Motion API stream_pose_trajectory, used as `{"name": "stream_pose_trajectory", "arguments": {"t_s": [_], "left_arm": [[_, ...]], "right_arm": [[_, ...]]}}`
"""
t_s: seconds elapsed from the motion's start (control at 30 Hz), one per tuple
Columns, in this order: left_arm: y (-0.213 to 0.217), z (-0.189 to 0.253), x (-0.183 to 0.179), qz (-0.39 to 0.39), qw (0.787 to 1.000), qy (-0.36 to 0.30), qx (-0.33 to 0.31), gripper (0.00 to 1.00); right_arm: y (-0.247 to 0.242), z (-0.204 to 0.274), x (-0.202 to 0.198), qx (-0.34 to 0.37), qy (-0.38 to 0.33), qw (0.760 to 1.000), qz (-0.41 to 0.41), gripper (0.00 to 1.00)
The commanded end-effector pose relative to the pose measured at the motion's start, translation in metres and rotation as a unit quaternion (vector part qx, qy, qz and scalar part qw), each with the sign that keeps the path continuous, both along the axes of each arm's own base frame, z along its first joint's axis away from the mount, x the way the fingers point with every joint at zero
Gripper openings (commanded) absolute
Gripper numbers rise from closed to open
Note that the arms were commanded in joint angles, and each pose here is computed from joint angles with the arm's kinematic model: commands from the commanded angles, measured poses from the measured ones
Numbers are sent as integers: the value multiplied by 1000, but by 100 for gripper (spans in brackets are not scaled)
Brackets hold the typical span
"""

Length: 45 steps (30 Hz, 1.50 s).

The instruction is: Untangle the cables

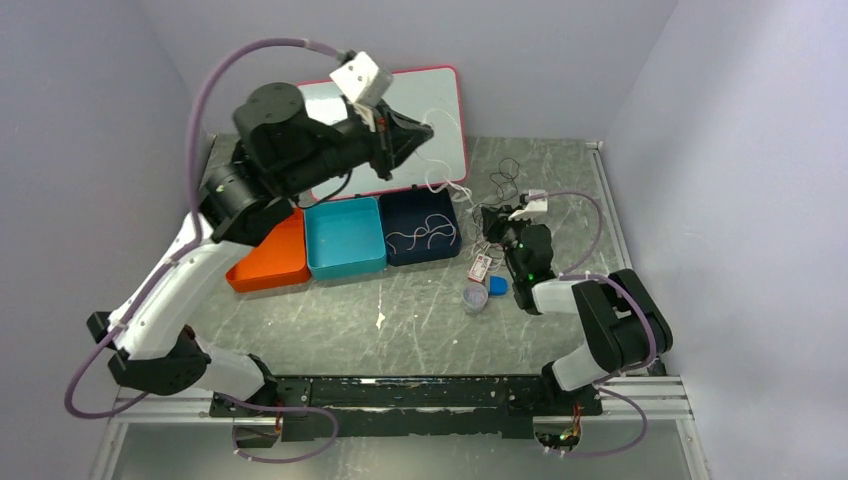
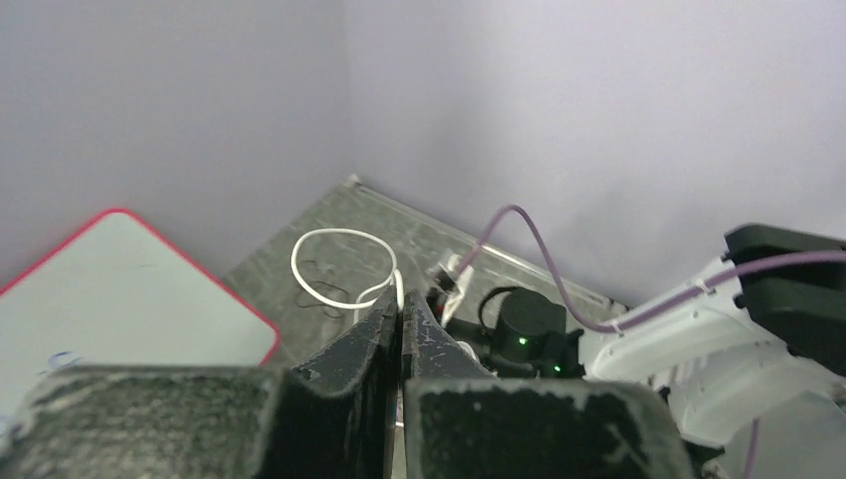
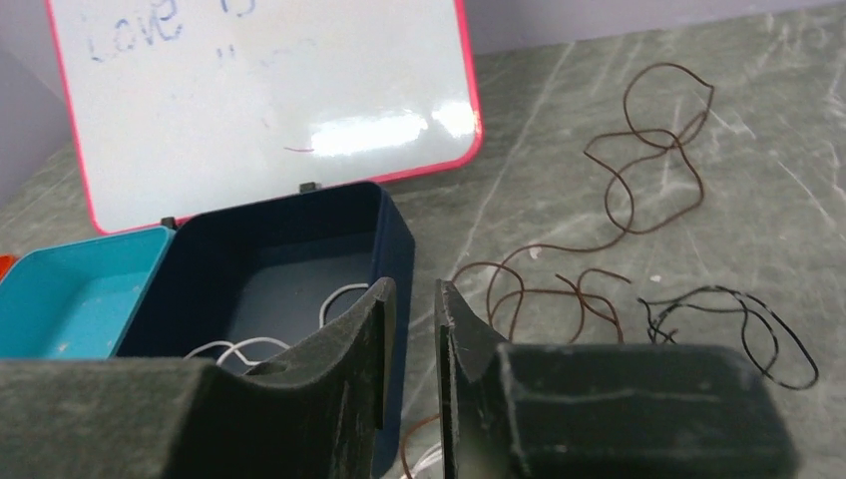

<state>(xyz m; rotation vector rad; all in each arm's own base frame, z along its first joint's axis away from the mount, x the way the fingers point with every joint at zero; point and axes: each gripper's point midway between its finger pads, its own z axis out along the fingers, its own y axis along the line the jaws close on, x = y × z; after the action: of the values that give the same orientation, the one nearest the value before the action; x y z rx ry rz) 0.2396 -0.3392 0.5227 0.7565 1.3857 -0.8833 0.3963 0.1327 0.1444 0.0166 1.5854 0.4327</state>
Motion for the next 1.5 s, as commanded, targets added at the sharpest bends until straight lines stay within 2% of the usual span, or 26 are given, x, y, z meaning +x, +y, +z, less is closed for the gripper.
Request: {"name": "stream_pose_trajectory", "arguments": {"t_s": [0.0, 0.2, 0.33, 0.43, 0.53, 0.77, 0.93, 1.13, 1.47], "left_arm": [[39, 19, 9, 90, 996, -14, -1, 7], [49, 2, 17, 122, 992, -2, 24, 7], [41, -24, 25, 121, 991, 20, 47, 7], [33, -44, 30, 119, 990, 37, 63, 7], [26, -69, 38, 119, 988, 52, 80, 7], [19, -131, 75, 111, 983, 106, 104, 7], [19, -168, 106, 110, 978, 141, 105, 7], [10, -210, 134, 124, 969, 155, 145, 7], [1, -262, 165, 124, 960, 185, 170, 7]], "right_arm": [[-13, -3, -4, 9, 16, 999, -37, 26], [-18, 4, -21, 12, 43, 998, -39, 31], [-16, 34, -36, 29, 59, 997, -26, 36], [-15, 39, -54, 25, 110, 994, -13, 40], [-15, 51, -73, 17, 132, 991, 1, 45], [-31, 79, -115, 17, 133, 991, -4, 52], [-40, 77, -131, 18, 152, 988, -17, 64], [-44, 72, -139, 13, 161, 987, -21, 66], [-47, 63, -144, 4, 171, 985, -23, 66]]}}
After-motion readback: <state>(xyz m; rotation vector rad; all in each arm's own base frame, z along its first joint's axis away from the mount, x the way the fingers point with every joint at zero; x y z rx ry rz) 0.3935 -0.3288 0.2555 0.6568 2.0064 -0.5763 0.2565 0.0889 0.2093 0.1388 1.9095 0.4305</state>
